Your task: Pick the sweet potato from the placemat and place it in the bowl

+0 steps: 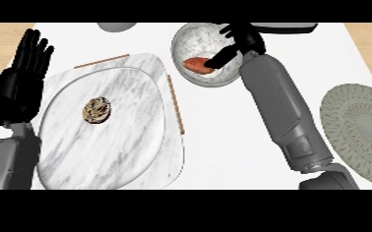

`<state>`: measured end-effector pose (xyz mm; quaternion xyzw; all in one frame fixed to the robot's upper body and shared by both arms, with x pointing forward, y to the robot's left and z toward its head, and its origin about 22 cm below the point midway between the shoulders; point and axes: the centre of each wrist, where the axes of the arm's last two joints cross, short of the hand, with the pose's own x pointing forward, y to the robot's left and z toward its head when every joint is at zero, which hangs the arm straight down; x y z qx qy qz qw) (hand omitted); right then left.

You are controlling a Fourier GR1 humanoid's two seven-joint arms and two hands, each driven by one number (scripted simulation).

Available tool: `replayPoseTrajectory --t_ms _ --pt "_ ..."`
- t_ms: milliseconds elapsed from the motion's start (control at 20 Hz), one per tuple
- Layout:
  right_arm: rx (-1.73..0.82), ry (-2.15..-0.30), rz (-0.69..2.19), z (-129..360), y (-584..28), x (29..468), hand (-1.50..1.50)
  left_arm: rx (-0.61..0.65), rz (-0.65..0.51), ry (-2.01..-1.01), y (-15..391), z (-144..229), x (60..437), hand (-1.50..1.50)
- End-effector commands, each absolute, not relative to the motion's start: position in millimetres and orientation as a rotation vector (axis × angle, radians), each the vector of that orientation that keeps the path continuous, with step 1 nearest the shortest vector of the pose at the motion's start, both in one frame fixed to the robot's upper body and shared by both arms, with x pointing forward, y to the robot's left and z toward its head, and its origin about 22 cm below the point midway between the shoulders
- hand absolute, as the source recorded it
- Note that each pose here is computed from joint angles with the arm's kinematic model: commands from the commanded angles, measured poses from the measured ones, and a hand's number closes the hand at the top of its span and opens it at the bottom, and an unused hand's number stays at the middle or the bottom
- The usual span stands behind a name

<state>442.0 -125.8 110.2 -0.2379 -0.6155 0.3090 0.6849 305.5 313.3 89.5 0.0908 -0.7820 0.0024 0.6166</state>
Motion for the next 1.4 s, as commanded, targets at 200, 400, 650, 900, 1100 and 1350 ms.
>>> replayPoseTrajectory --t_ms 200,400,650,900,1100,1350 --pt "-0.546 -1.631 0.313 130 -156 455 -1.5 0.203 0.011 -1.807 312 93 307 0.0" --pt "-0.596 -1.657 0.173 131 -191 459 -1.5 0.227 0.021 -1.796 326 84 300 0.0" --pt "-0.597 -1.624 0.01 104 -256 446 -1.5 0.247 0.038 -1.807 306 84 297 0.0" --pt "-0.57 -1.66 -0.038 100 -332 427 -1.5 0.247 0.033 -1.784 346 83 296 0.0" --pt "-0.552 -1.678 -0.059 93 -388 406 -1.5 0.211 0.032 -1.788 323 71 290 0.0" --pt "-0.506 -1.678 -0.055 104 -447 380 -1.5 0.221 0.021 -1.789 316 97 297 0.0"
